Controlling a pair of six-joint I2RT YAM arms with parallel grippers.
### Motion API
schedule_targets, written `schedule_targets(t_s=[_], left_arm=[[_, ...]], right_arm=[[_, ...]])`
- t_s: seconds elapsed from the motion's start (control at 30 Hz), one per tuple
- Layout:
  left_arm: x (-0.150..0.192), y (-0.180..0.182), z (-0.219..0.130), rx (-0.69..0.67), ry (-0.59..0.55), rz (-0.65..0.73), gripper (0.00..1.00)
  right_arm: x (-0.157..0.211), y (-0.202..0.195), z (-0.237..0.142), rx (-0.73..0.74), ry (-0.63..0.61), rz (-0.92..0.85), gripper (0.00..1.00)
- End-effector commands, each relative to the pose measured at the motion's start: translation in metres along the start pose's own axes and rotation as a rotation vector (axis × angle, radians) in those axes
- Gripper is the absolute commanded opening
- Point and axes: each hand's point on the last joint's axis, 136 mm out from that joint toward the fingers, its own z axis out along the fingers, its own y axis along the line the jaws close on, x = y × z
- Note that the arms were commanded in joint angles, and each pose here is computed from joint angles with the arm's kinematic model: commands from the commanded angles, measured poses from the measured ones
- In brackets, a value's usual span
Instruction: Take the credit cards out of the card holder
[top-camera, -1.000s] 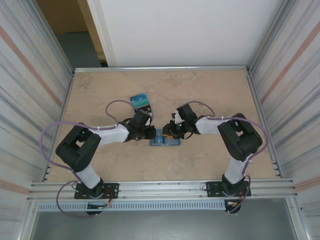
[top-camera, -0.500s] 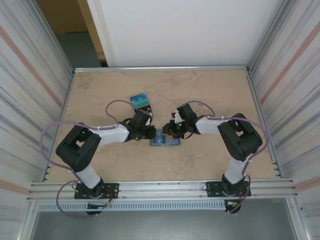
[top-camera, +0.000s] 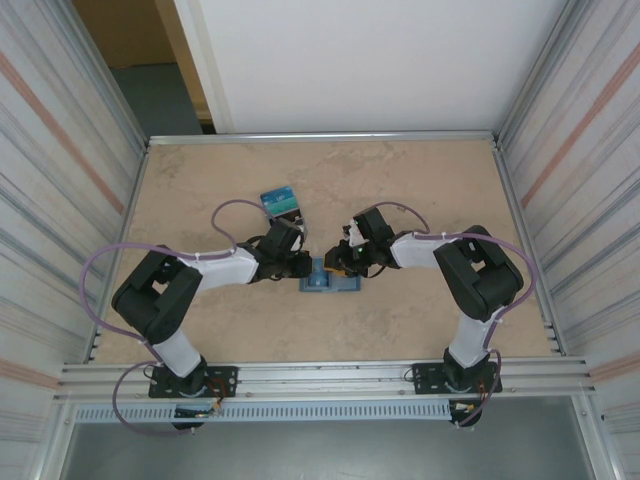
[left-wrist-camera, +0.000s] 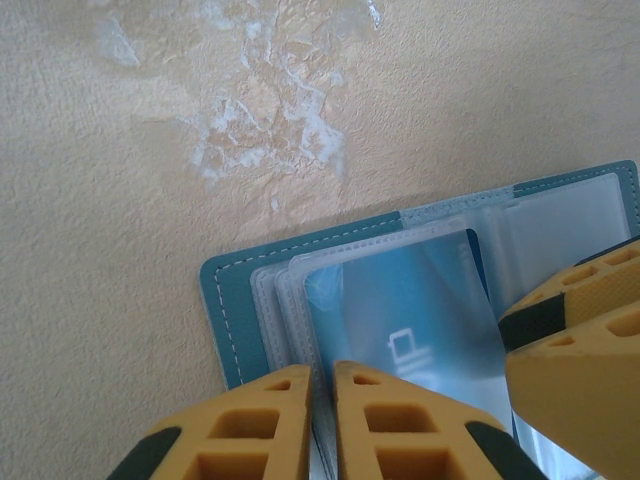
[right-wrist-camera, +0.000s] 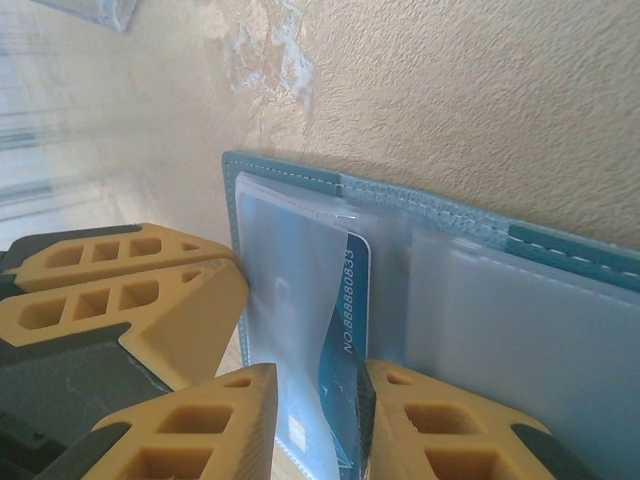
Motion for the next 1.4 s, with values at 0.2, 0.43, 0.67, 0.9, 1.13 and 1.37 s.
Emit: schedule_targets(t_s=[0.2,0.43,0.67,0.9,1.13,1.37], left_arm=[[0.019,0.012,0.005,-0.054,0.070,0.008,0.14],[0.019,0.011,0.005,-0.050,0.072,0.010,0.13],[0.020,0.011,0.006,-0.048,0.076,0.011,0.13],[0.019,0.009,0.006,-0.044,0.076,0.012,0.15],[0.019,0.008,0.006,-0.042,0.081,0.017,0.15],[0.023,0.010,0.008,-0.051,0.094,0.016,0.12]], right_arm=[[0.001,-0.005,-0.003,0.039,-0.009,0.014,0.27],[0.000,-0.005,0.002,0.025,-0.001,0.018,0.27],[-0.001,-0.005,0.007,0.013,0.006,0.026,0.27],[0.000,-0.007,0.007,0.026,0.012,0.032,0.28],[-0.002,0.005,0.007,-0.038,0.017,0.018,0.26],[-0.006,0.023,-0.002,-0.139,0.007,-0.013,0.22]])
